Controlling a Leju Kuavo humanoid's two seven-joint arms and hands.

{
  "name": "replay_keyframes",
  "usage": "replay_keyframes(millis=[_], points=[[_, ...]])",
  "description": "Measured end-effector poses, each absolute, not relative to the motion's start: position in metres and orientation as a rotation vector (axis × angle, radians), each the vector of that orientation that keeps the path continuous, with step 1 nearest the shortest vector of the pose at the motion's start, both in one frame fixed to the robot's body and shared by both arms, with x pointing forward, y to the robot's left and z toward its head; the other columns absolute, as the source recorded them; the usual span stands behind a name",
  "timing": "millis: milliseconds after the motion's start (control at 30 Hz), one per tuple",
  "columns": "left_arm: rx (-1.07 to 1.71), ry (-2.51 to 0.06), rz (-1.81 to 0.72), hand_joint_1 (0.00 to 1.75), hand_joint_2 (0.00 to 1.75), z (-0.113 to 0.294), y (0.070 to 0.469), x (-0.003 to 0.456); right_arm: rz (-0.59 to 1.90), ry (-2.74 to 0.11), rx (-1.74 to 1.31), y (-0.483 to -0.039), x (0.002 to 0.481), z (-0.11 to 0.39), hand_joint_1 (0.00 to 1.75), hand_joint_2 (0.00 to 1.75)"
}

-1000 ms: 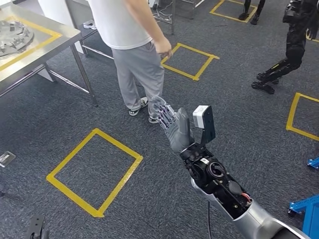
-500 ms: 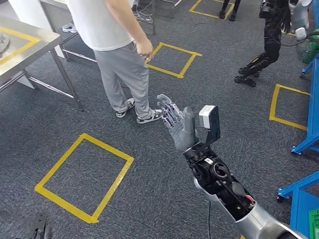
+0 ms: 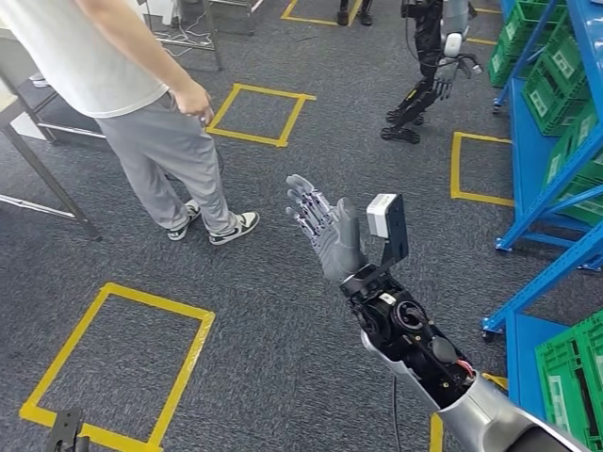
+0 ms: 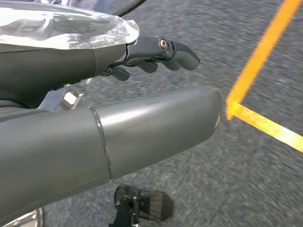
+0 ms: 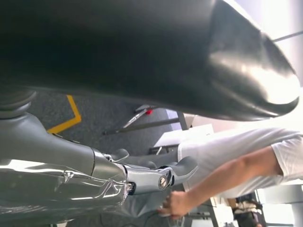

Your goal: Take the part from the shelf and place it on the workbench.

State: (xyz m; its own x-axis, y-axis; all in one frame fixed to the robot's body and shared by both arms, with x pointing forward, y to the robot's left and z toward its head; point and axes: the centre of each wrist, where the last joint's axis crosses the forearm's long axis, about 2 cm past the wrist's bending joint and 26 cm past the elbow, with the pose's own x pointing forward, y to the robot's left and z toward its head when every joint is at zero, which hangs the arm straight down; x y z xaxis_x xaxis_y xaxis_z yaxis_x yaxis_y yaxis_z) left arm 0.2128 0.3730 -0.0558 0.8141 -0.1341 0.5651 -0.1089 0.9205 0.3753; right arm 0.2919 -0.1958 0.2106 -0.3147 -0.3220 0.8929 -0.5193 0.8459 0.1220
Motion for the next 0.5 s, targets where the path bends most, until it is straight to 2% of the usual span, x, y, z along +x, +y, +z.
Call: replay_keyframes(millis=[500], points=[[0.38,-0.639,-0.029,0.0,0.0,-0.0553,0.3735,0.2141,0.212,-1.919,0.596,-0.1974,0.2839,0.2084,0.0,0.0]])
